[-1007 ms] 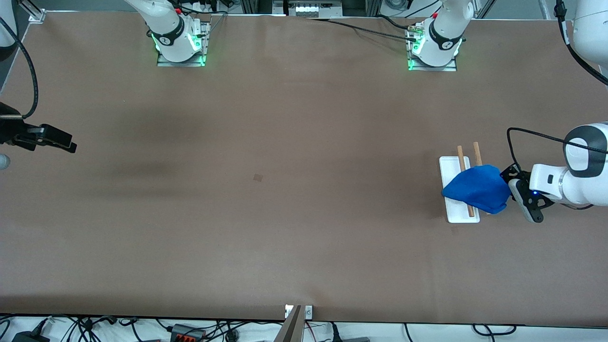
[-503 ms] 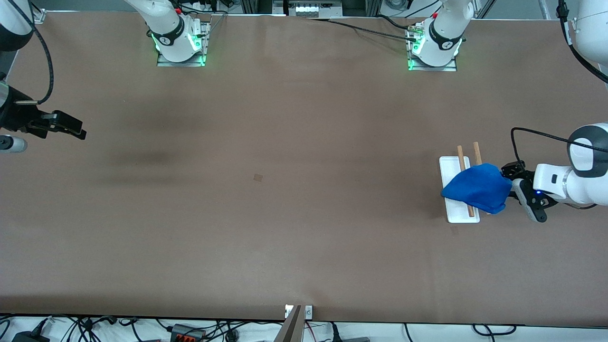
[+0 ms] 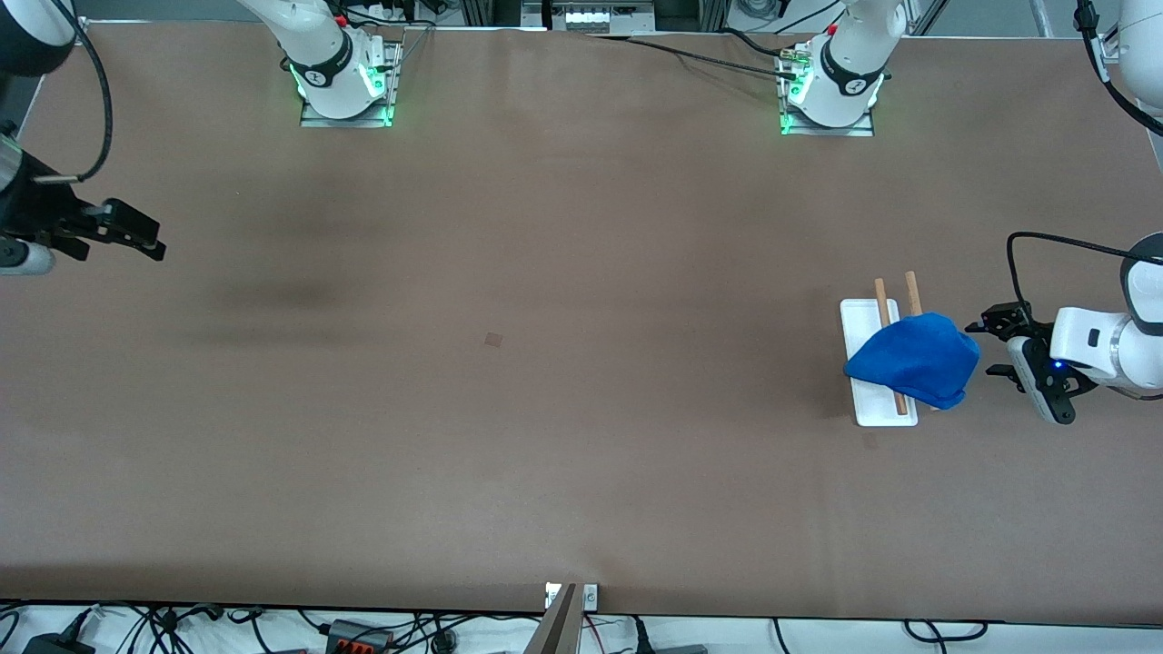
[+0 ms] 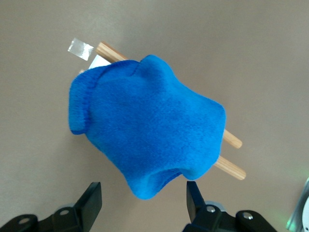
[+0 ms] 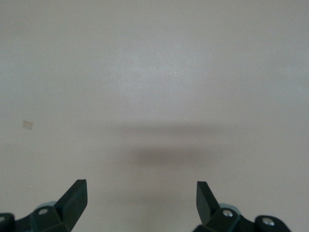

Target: Pass towel and hang on rack

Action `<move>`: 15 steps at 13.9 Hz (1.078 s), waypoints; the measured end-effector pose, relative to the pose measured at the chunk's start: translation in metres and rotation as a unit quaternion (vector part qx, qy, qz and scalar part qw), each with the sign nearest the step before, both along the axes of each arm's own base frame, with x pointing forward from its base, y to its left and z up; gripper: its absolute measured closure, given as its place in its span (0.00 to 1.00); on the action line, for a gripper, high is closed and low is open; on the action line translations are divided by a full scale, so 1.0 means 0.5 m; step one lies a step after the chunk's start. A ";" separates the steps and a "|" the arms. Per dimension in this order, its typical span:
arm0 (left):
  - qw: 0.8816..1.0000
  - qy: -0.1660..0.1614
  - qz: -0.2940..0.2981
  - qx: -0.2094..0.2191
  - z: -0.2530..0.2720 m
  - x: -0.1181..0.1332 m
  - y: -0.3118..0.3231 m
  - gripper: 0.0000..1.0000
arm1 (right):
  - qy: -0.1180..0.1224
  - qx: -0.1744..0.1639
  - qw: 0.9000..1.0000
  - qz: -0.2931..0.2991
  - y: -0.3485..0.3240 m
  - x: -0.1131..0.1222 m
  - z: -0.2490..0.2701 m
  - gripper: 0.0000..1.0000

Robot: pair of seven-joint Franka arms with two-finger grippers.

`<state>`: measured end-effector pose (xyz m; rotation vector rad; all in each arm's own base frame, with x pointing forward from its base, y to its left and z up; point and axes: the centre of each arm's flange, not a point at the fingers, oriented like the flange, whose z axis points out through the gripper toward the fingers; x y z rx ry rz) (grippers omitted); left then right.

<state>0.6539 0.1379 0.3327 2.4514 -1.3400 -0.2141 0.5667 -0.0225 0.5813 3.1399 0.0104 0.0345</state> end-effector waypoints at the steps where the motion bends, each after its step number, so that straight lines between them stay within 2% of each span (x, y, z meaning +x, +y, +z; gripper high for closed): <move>1: 1.000 0.003 -0.001 -0.001 0.002 -0.001 0.000 0.21 | 0.006 0.000 1.000 -0.002 -0.005 -0.007 0.010 0.00; 3: 1.000 0.008 -0.002 -0.002 0.019 0.000 0.001 0.22 | 0.013 0.001 1.000 -0.002 -0.006 -0.014 0.017 0.00; 8: 1.000 0.014 -0.004 -0.004 0.069 0.003 0.007 0.26 | 0.015 0.001 1.000 -0.001 -0.003 -0.013 0.015 0.00; 10: 1.000 0.011 -0.003 -0.003 0.080 0.005 0.010 0.22 | 0.015 0.001 1.000 -0.002 -0.004 -0.013 0.015 0.00; 13: 1.000 0.000 0.012 0.004 0.110 0.007 0.021 0.00 | 0.014 0.001 1.000 -0.008 -0.017 -0.013 0.015 0.00; 15: 0.999 -0.004 0.032 0.012 0.138 0.008 0.024 0.00 | 0.014 0.001 1.000 -0.009 -0.020 -0.013 0.014 0.00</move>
